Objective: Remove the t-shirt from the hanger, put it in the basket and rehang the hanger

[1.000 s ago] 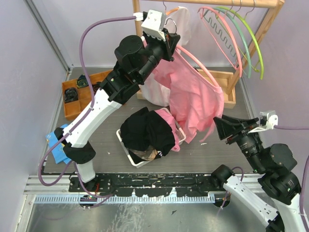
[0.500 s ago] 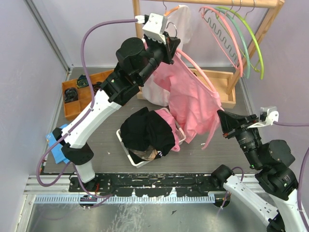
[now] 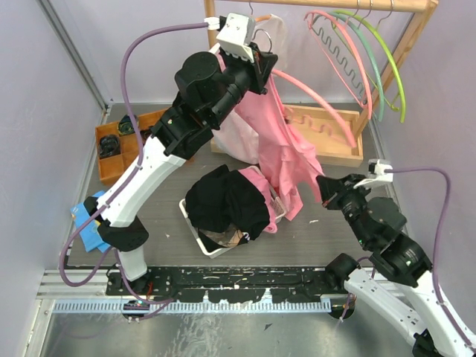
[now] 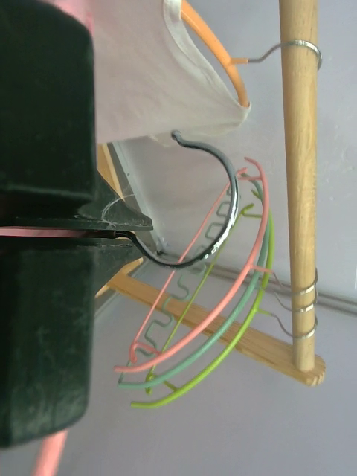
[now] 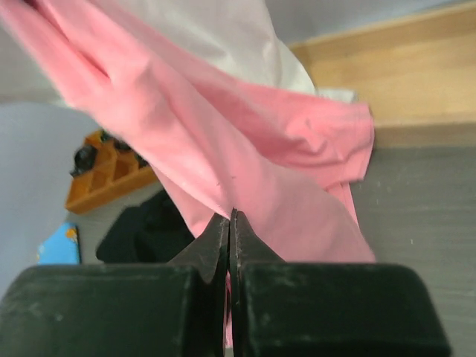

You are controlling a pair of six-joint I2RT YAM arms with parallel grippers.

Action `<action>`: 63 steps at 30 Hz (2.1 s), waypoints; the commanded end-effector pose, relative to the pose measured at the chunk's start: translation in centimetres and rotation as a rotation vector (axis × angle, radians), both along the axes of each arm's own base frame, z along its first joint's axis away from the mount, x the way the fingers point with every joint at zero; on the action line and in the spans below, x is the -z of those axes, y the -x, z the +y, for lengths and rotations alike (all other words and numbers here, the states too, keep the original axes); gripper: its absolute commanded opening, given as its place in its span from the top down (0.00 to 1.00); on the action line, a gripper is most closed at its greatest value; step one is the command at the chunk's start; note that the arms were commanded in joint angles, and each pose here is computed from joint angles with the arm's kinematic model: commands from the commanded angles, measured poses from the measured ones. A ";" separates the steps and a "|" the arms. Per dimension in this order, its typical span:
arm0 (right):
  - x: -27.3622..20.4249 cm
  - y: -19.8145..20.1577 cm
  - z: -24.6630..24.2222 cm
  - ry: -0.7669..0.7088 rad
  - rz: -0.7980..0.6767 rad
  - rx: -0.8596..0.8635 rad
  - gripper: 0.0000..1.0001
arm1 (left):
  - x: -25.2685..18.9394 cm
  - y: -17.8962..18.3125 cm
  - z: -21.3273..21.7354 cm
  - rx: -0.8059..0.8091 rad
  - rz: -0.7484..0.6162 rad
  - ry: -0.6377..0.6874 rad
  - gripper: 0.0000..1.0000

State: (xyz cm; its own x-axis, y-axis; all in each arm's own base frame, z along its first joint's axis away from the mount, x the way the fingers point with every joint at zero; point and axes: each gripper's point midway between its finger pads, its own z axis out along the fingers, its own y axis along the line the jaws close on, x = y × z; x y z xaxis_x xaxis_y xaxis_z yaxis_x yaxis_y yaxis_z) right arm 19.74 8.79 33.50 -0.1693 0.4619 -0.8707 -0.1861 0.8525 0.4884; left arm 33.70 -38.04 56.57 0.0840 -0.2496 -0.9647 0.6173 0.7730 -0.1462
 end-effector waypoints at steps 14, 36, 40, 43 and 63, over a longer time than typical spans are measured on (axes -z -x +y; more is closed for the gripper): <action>-0.4 2.3 -2.1 -0.004 -0.039 0.013 0.78 | -4.8 2.0 0.9 0.072 -0.063 0.177 1.00; -11.4 5.0 -8.4 0.119 -0.233 0.186 0.43 | 4.1 6.1 -3.9 0.304 0.047 0.001 1.00; -11.0 2.9 -5.7 0.223 -0.156 0.108 0.40 | 7.0 6.2 -5.6 0.319 0.099 -0.057 1.00; -10.6 1.4 -3.8 0.265 -0.119 0.060 0.39 | 8.7 6.2 -6.8 0.330 0.127 -0.105 1.00; -7.3 -1.4 0.2 0.314 -0.016 -0.045 0.38 | 11.9 6.9 -10.5 0.352 0.151 -0.221 1.00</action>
State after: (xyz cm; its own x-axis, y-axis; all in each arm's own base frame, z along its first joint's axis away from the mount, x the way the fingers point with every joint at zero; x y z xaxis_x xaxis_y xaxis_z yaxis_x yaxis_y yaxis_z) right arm 20.43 8.42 41.53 -0.1405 0.1764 -0.9742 -0.2395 0.9487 0.2063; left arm 27.39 -49.10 39.83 -0.1874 0.0583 -0.9805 0.8220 0.5558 -0.1241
